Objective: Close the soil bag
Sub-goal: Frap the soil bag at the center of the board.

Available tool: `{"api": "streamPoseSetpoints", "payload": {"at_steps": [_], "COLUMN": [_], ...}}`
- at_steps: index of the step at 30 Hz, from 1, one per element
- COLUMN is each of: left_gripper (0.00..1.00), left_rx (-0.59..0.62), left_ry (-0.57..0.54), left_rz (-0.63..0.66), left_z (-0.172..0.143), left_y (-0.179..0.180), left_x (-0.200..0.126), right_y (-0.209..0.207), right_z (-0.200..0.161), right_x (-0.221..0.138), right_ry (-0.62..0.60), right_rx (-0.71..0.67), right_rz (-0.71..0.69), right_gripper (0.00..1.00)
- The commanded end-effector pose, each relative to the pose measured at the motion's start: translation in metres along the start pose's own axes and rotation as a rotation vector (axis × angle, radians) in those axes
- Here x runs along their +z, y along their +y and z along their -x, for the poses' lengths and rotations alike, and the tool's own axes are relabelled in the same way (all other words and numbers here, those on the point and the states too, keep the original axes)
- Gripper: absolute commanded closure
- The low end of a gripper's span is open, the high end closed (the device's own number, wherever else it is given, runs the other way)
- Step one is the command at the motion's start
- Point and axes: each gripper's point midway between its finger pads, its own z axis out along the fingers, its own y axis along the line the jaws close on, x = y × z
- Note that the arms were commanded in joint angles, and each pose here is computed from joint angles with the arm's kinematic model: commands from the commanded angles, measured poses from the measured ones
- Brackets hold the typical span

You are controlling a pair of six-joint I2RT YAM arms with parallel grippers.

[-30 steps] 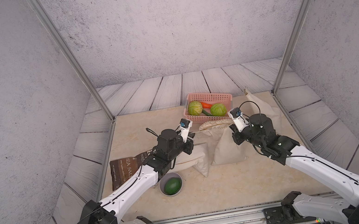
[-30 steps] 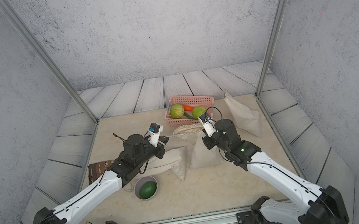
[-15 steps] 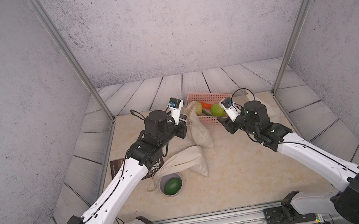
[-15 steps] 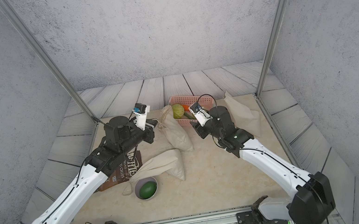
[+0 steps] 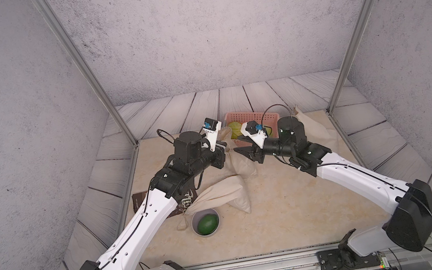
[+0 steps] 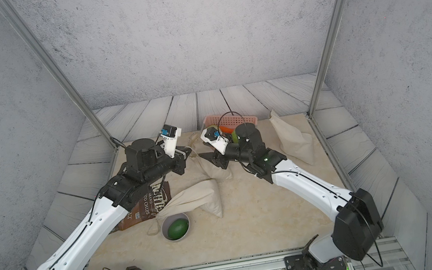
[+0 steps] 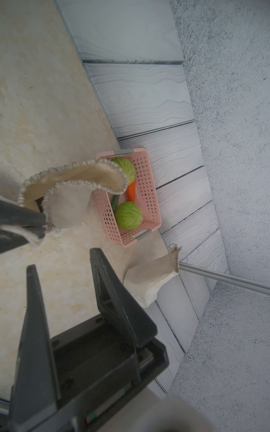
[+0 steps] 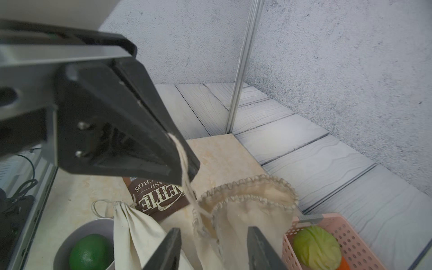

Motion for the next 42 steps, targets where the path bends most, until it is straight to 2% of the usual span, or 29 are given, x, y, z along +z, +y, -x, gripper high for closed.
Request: {"api": "streamPoseSetpoints", "payload": {"at_steps": [1, 5, 8, 11, 14, 20, 23, 25, 29, 33, 37, 42], "left_gripper": [1.00, 1.00, 1.00, 1.00, 1.00, 1.00, 1.00, 1.00, 1.00, 1.00, 1.00, 1.00], "left_rx": [-0.003, -0.002, -0.003, -0.005, -0.013, -0.091, -0.143, -0.160, -0.172, -0.173, -0.190, -0.252], "left_ry": [-0.063, -0.068, -0.074, -0.089, -0.165, -0.320, -0.363, -0.389, -0.422, -0.435, -0.381, -0.246], "left_rz": [-0.022, -0.024, -0.045, -0.083, -0.106, -0.120, -0.108, -0.096, -0.108, -0.137, -0.129, -0.140], "left_z": [0.021, 0.023, 0.026, 0.034, 0.054, 0.089, 0.099, 0.105, 0.118, 0.125, 0.112, 0.073], "left_y": [-0.005, -0.005, -0.009, -0.017, -0.024, -0.023, -0.013, -0.007, -0.006, -0.010, -0.005, 0.001], "left_x": [-0.015, -0.017, -0.020, -0.031, -0.059, -0.116, -0.134, -0.144, -0.156, -0.158, -0.138, -0.093], "right_y": [0.011, 0.017, 0.011, -0.008, -0.037, -0.093, -0.115, -0.125, -0.132, -0.128, -0.111, -0.079], "right_z": [0.025, 0.022, 0.012, -0.008, -0.050, -0.157, -0.183, -0.180, -0.121, -0.080, -0.098, -0.128], "right_x": [0.008, 0.019, 0.029, 0.039, 0.043, 0.017, -0.013, -0.034, -0.073, -0.090, -0.078, -0.058], "right_ry": [-0.077, -0.070, -0.045, 0.018, 0.149, 0.475, 0.551, 0.559, 0.504, 0.448, 0.429, 0.417], "right_rx": [-0.041, -0.028, -0.010, 0.014, 0.045, 0.104, 0.144, 0.150, 0.063, 0.028, 0.038, 0.146], "right_rz": [0.098, 0.165, 0.155, 0.050, -0.111, -0.362, -0.500, -0.567, -0.664, -0.674, -0.576, -0.421], "right_gripper": [0.54, 0.61, 0.68, 0.79, 0.86, 0.84, 0.81, 0.80, 0.77, 0.77, 0.81, 0.82]}}
